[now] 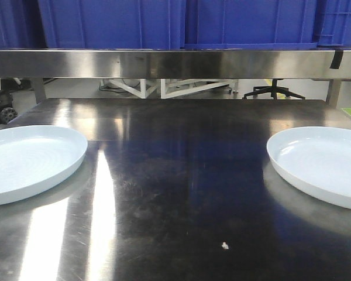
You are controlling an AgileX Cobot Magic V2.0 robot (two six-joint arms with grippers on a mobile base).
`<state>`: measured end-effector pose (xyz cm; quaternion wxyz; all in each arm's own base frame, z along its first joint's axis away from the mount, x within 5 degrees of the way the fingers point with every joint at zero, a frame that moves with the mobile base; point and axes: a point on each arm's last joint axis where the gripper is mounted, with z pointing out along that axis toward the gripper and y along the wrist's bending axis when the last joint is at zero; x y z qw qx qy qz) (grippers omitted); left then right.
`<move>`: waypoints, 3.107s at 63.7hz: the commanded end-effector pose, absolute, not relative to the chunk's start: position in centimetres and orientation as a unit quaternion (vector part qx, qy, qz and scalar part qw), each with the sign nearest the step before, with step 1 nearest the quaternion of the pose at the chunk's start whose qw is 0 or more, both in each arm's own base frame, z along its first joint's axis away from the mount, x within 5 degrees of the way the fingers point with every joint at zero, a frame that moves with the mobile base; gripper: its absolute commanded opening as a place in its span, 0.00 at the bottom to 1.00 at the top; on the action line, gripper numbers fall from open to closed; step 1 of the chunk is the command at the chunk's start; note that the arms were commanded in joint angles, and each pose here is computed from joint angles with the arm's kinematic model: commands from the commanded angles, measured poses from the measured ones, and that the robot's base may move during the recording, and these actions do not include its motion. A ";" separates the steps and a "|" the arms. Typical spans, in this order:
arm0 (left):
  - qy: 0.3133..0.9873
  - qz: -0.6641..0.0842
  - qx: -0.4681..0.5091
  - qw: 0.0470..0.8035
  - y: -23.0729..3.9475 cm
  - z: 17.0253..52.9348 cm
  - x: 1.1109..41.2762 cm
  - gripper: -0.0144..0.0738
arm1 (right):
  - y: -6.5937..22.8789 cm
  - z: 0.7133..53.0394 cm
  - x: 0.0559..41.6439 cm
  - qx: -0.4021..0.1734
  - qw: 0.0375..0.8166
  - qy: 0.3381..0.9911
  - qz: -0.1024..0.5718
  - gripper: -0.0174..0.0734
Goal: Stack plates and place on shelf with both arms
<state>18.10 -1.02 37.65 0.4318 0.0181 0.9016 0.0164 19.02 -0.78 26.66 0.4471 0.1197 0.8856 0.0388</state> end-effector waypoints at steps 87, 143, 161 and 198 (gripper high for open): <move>0.972 0.034 0.032 0.229 -2.3 26.2 29.2 0.73 | -0.8 26.9 21.0 0.112 0.463 0.878 0.038 0.74; 0.977 0.020 0.014 0.213 -2.0 22.6 31.6 0.73 | -0.8 26.9 21.0 0.112 0.463 0.878 0.038 0.74; 0.981 0.017 0.006 0.195 -2.1 21.8 31.8 0.31 | -0.8 26.9 21.0 0.112 0.463 0.878 0.038 0.74; 0.941 -0.110 0.053 0.316 -9.3 32.7 29.7 0.28 | -0.8 26.7 20.9 0.113 0.455 0.883 0.037 0.74</move>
